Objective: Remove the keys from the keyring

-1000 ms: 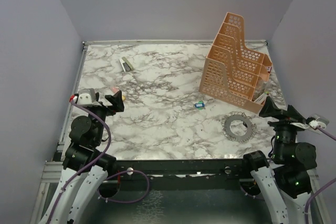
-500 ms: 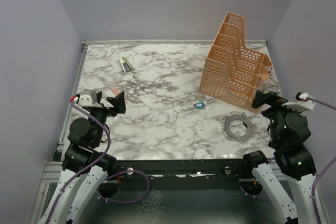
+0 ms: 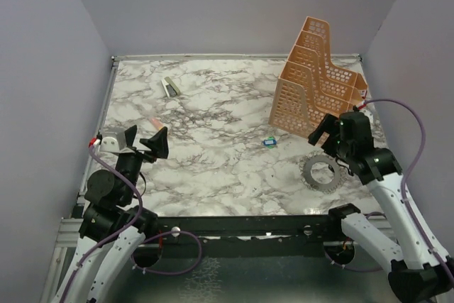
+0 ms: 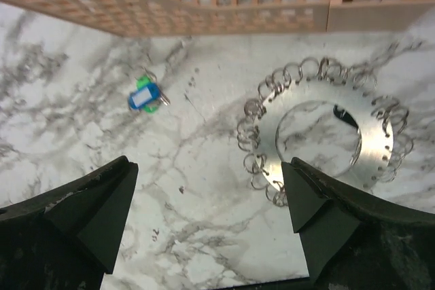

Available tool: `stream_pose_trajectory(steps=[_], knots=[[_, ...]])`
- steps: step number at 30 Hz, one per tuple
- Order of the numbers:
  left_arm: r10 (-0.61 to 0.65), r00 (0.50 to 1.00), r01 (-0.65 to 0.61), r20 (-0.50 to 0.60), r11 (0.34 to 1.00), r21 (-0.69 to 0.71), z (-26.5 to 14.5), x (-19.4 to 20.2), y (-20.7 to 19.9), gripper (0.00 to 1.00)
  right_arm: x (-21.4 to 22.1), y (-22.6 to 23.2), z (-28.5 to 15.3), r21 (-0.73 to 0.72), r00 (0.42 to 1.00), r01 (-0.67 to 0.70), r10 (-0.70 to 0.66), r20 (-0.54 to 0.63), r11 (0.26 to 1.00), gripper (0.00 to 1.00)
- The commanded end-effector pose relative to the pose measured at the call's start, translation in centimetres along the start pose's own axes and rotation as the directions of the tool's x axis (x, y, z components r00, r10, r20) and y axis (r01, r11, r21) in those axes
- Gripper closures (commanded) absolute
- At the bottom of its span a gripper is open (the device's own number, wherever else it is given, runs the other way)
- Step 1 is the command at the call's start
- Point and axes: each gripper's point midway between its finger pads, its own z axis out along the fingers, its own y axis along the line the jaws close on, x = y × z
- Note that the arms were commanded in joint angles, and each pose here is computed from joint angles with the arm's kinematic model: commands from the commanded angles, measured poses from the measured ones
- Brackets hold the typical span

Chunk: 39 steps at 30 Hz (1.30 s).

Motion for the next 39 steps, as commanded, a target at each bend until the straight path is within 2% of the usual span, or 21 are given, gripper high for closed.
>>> stream_pose_trajectory(steps=[1, 6, 9, 14, 20, 23, 31, 39], knots=[[0.013, 1.000, -0.013, 0.003, 1.000, -0.015, -0.3, 0.2, 0.4, 0.01, 6.5, -1.2, 1.7, 0.079, 0.961, -0.040, 0.060, -0.271, 0.996, 0.04], [0.010, 1.000, -0.010, 0.009, 1.000, -0.012, -0.5, 0.1, 0.4, 0.01, 10.5, -2.6, 4.6, 0.167, 0.911, 0.002, 0.067, -0.407, 0.986, 0.07], [0.005, 1.000, -0.005, 0.017, 1.000, -0.011, -0.7, -0.1, 0.4, 0.01, 12.2, -2.8, 6.1, 0.171, 0.885, 0.022, 0.061, -0.462, 0.985, 0.11], [0.002, 1.000, -0.002, 0.024, 1.000, -0.013, -0.9, -0.2, 0.4, 0.01, 14.0, -3.8, 8.2, 0.196, 0.870, 0.061, 0.045, -0.492, 0.979, 0.18], [-0.003, 1.000, 0.003, 0.026, 1.000, -0.010, -1.0, -0.3, 0.4, 0.01, 15.5, -5.0, 9.8, 0.222, 0.862, 0.094, 0.033, -0.506, 0.970, 0.20], [-0.002, 1.000, 0.003, 0.026, 1.000, -0.010, -1.0, -0.3, 0.4, 0.01, 16.2, -5.6, 10.0, 0.235, 0.853, 0.114, 0.026, -0.521, 0.965, 0.22], [-0.006, 0.999, 0.007, 0.038, 1.000, -0.012, -1.2, -0.6, 0.4, 0.01, 18.7, -5.5, 9.2, 0.182, 0.799, 0.112, 0.020, -0.601, 0.977, 0.37], [-0.011, 0.999, 0.012, 0.045, 1.000, -0.013, -1.4, -0.7, 0.5, 0.01, 21.9, -3.4, 6.6, 0.112, 0.743, 0.161, -0.046, -0.667, 0.981, 0.46]])
